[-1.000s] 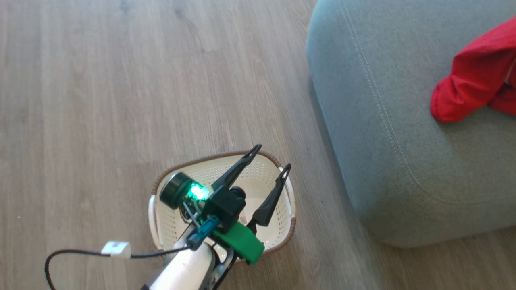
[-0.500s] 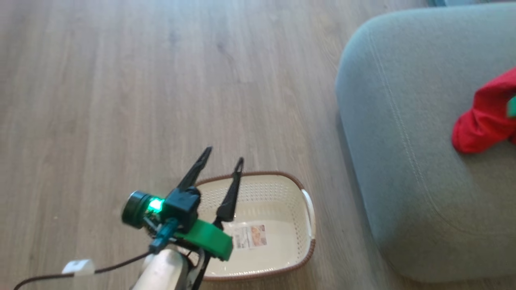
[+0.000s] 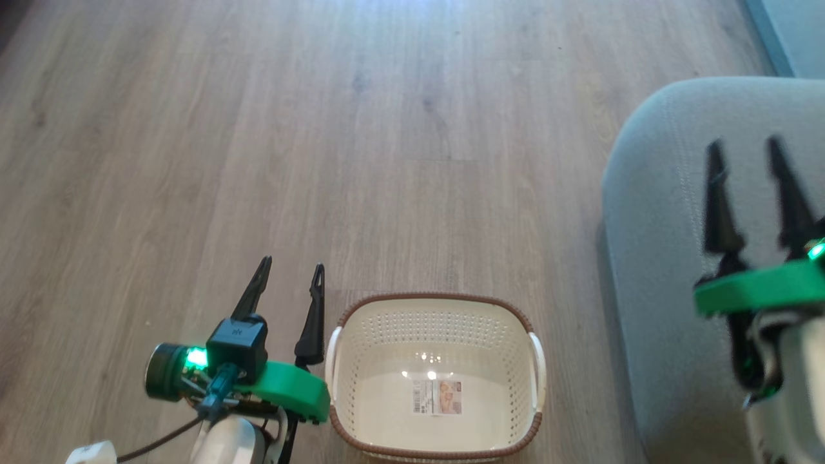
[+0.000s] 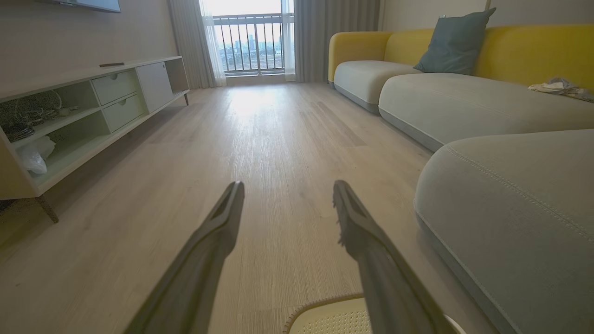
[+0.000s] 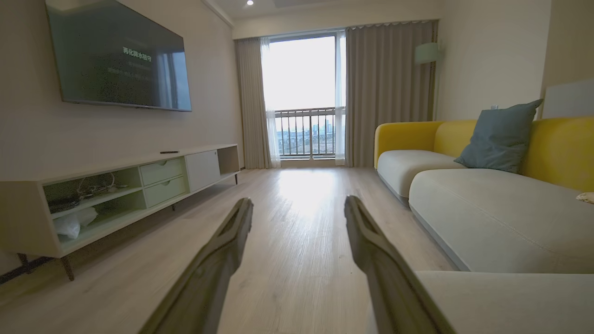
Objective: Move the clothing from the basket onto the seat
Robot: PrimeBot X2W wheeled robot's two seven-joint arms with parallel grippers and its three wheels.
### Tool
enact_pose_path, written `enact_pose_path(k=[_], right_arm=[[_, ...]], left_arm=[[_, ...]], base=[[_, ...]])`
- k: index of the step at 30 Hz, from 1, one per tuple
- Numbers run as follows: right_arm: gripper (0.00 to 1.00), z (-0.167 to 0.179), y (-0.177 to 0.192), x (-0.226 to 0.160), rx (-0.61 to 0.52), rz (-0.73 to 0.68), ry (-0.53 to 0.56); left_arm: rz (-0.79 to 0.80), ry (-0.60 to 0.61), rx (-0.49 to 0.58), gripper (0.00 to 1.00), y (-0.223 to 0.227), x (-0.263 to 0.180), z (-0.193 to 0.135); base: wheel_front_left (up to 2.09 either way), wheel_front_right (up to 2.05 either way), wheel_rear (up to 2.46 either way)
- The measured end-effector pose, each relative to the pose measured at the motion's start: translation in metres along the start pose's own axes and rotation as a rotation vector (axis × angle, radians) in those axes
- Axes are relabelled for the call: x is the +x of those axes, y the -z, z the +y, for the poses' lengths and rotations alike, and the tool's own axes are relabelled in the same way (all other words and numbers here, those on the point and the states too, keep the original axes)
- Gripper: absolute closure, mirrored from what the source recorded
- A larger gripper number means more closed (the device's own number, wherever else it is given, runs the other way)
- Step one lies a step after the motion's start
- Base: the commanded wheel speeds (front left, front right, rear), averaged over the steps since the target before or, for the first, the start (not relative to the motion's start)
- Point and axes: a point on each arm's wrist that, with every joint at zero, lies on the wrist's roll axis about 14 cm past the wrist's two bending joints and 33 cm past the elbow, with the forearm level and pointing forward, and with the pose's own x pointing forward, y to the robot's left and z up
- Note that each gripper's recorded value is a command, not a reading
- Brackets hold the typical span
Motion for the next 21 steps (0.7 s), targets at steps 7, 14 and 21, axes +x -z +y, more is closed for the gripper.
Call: enact_pose_path(k=[7, 14, 21], right_arm=[[0.00, 0.023, 0.041, -0.027, 0.064, 0.115, -0.007], [0.00, 0.030, 0.077, -0.051, 0.079, 0.235, 0.012], [0.00, 0.020, 0.102, -0.070, 0.081, 0.325, 0.058]], left_arm=[[0.027, -0.060, 0.008, 0.00, 0.007, -0.014, 0.017], [0.037, -0.081, 0.009, 0.00, 0.010, -0.020, 0.022], [0.037, -0.078, 0.010, 0.00, 0.010, -0.019, 0.021]], base=[[0.00, 0.00, 0.00], [0.00, 0.00, 0.00], [0.00, 0.00, 0.00]])
